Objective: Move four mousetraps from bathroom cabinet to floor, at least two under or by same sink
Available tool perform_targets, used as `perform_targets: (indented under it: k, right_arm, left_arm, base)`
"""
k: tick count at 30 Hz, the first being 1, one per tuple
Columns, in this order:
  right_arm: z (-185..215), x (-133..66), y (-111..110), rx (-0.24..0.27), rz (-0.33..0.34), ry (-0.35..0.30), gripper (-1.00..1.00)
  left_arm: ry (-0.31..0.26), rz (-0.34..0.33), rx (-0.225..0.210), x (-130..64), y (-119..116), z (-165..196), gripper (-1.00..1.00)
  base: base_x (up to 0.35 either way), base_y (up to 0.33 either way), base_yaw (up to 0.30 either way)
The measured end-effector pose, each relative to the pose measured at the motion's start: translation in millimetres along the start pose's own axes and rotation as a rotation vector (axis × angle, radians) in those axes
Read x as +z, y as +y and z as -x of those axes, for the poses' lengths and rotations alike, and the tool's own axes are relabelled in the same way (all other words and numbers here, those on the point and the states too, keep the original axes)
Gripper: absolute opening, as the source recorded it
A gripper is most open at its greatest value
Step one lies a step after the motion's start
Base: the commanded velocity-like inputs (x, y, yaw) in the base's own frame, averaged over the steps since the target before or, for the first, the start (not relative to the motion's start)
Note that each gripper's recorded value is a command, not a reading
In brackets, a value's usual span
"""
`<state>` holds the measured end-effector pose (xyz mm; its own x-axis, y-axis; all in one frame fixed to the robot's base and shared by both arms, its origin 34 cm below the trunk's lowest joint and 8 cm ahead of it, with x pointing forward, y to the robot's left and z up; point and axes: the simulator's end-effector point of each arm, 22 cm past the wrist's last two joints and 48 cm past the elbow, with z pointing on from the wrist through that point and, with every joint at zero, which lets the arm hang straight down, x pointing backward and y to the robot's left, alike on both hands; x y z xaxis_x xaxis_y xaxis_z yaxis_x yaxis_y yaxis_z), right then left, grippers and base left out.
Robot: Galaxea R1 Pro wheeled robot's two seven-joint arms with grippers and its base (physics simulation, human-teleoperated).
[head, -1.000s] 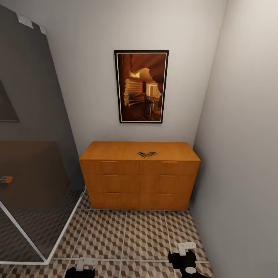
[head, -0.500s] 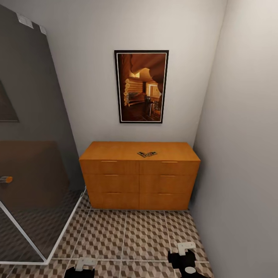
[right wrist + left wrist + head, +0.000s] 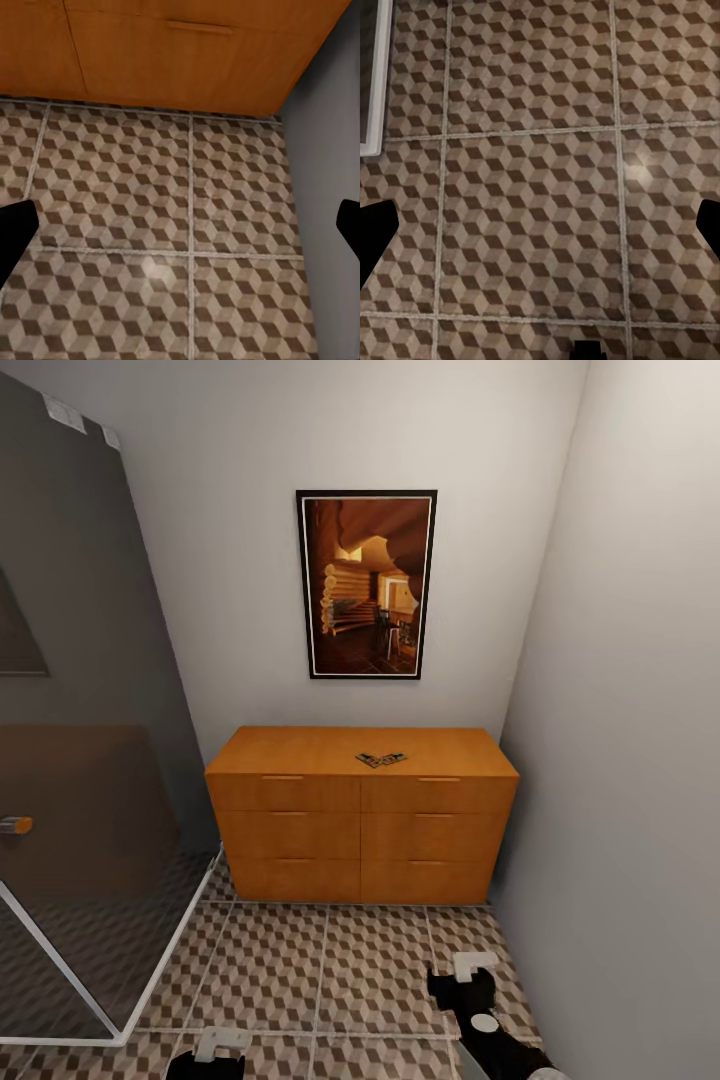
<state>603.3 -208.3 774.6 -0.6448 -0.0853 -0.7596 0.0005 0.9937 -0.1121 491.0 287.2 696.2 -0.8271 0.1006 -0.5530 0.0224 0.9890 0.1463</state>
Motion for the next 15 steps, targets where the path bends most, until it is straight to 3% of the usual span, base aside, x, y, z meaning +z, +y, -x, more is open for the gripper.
perform_targets:
  k: [7, 15]
  right_arm:
    - [52.9, 5.4, 8.7, 0.003, 0.016, -0.008, 1.00]
    - [125.4, -1.5, 13.9, 0.010, 0.032, -0.056, 1.00]
  left_arm:
    - [0.000, 0.000, 0.000, 0.0, 0.0, 0.0, 1.00]
    - [0.000, 0.000, 0.000, 0.0, -0.1, 0.0, 1.00]
  base:
    - [0.000, 0.000, 0.000]
    - [0.000, 0.000, 0.000]
